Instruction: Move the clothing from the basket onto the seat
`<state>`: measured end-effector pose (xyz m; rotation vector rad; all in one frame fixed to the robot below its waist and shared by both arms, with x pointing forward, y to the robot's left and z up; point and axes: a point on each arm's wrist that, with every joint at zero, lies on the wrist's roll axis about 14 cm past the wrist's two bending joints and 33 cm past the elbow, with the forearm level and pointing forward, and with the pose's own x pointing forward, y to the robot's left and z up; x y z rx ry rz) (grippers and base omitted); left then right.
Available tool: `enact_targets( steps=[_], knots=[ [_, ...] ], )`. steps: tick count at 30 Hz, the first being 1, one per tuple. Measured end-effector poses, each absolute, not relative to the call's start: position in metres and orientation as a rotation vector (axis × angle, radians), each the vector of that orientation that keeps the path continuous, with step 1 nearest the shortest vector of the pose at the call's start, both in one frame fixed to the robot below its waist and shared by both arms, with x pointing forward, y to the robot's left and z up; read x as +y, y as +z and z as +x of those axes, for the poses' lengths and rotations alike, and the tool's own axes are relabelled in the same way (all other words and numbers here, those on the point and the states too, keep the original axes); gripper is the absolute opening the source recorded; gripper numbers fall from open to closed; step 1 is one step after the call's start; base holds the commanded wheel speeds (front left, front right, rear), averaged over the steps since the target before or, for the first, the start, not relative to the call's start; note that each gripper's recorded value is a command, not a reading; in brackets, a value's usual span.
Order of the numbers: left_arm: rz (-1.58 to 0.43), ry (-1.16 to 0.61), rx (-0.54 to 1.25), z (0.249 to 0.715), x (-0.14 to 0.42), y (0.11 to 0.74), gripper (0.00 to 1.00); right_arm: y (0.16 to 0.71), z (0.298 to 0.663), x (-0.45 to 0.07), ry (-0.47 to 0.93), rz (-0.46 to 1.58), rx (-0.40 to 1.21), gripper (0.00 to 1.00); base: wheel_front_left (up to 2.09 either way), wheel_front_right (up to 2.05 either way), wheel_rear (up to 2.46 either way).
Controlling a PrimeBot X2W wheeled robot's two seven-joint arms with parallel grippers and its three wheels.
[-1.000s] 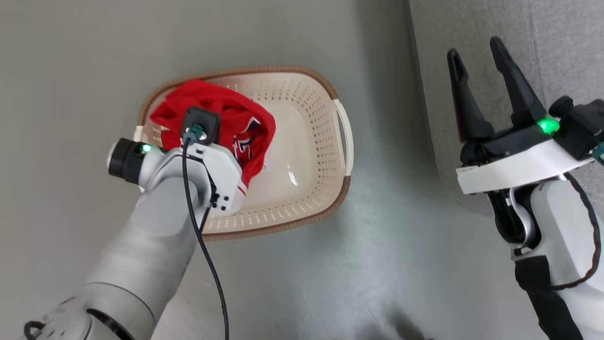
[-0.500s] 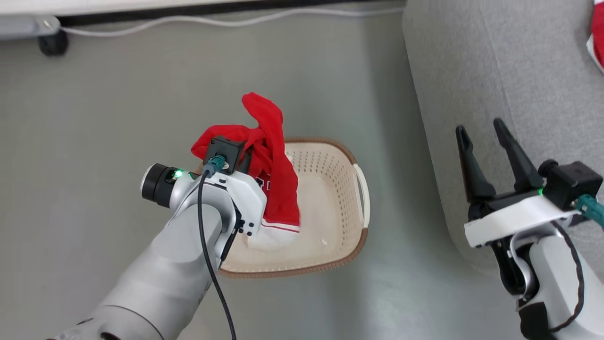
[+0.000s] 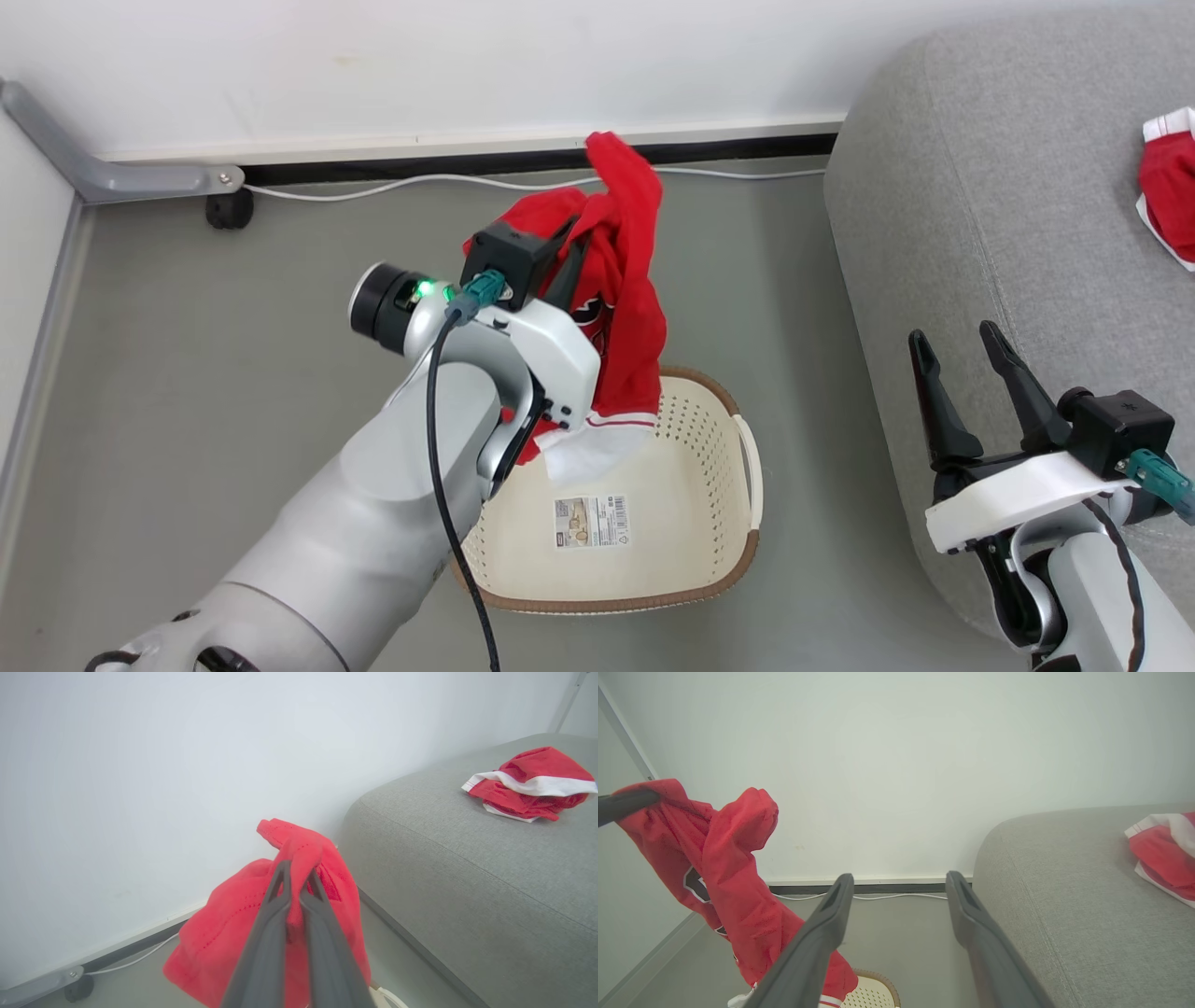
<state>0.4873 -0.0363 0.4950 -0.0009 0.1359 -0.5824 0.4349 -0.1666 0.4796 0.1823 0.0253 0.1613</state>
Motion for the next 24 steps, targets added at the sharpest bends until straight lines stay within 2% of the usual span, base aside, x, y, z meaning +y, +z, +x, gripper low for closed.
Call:
enact_targets(
  steps=[10,18,24],
  knots=[
    [-0.044,-0.637,-0.023,0.492,-0.047,0.558,0.00,0.481,0.431,-0.160,0.173,0.191,0.023,1.00,0.00,0.00,0.00],
    [-0.084,-0.708,-0.045,0.488,-0.057,0.570,0.00,0.479,0.432,-0.158,0.178,0.192,0.028,1.00,0.00,0.00,0.00],
    [-0.074,-0.782,0.024,0.481,-0.063,0.559,0.00,0.475,0.434,-0.154,0.188,0.195,0.040,1.00,0.00,0.00,0.00]
  ],
)
